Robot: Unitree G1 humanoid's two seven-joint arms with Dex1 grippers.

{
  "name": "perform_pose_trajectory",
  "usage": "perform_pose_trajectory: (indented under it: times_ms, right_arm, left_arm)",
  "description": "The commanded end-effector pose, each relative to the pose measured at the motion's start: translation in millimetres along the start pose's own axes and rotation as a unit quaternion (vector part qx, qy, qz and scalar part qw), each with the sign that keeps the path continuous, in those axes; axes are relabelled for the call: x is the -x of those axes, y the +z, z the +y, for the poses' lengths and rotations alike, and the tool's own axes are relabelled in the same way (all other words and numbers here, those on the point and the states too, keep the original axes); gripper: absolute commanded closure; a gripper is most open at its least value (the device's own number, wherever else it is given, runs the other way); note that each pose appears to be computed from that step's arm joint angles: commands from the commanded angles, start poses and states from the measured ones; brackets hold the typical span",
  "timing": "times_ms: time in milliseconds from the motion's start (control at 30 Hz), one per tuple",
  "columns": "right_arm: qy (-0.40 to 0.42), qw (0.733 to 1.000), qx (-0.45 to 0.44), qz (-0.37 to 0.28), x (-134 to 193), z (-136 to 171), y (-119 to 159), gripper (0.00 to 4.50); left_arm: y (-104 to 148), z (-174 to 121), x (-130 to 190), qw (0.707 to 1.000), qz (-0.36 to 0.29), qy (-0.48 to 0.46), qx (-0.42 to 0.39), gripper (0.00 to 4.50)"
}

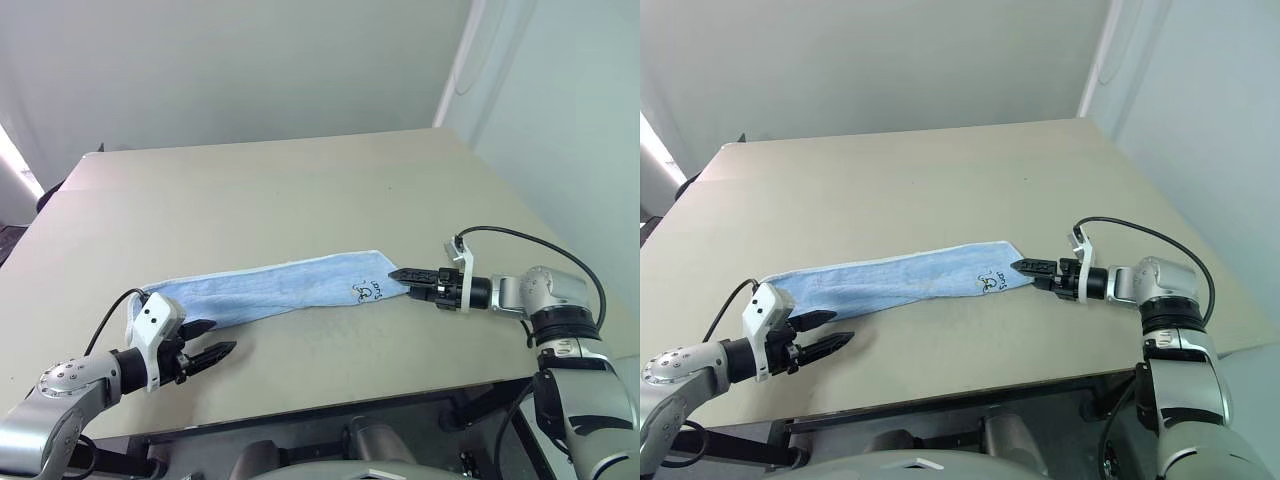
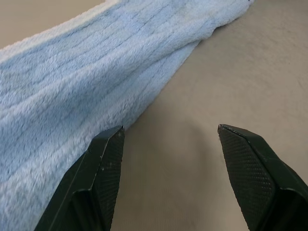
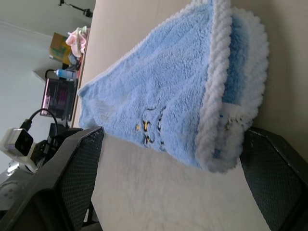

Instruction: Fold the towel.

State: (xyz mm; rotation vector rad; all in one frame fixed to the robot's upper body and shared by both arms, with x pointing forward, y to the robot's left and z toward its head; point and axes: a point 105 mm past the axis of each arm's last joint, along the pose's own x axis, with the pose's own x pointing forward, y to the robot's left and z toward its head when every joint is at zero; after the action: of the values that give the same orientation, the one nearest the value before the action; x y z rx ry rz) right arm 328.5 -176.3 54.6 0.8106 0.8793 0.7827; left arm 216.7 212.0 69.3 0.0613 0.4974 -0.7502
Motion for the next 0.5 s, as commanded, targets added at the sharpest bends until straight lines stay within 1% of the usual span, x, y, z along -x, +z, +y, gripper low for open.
perform_pose_trajectory:
  times_ms: [33,67,167,200,267,300,367,400,500]
  right_arm:
    - [-0.005,1.0,0.024,0.01,-13,4,2,0.64]
    - [-0.003,1.0,0.025,0.009,-13,5,2,0.98]
    - [0.001,1.0,0.013,-0.026,-8,7,16,2.05]
    - [0.001,0.999,0.01,-0.036,-7,8,21,2.49]
    - [0.005,0.999,0.014,-0.039,-4,12,24,3.13]
    - [0.004,0.999,0.016,-0.038,-2,12,24,3.58]
    - [-0.004,0.999,0.02,-0.04,9,9,25,4.31]
    - [-0.009,0.999,0.022,-0.042,16,7,26,4.47]
    - [-0.014,0.998,0.04,-0.042,40,6,27,4.47]
  left_arm:
    - [10,1,0,1.0,-0.01,0.006,-0.026,1.23]
    - [11,1,0,1.0,-0.012,0.006,-0.025,1.23]
    - [10,4,0,1.0,-0.011,0.013,-0.025,1.23]
    - [9,4,0,1.0,-0.01,0.014,-0.025,1.23]
    - [7,4,-2,0.999,-0.009,0.015,-0.027,1.23]
    - [8,5,-2,0.999,-0.009,0.016,-0.028,1.23]
    - [12,8,-3,0.999,-0.021,0.023,-0.024,1.23]
    - [14,10,-3,0.999,-0.026,0.026,-0.021,1.23]
    - [13,14,-1,0.999,-0.023,0.033,-0.021,1.23]
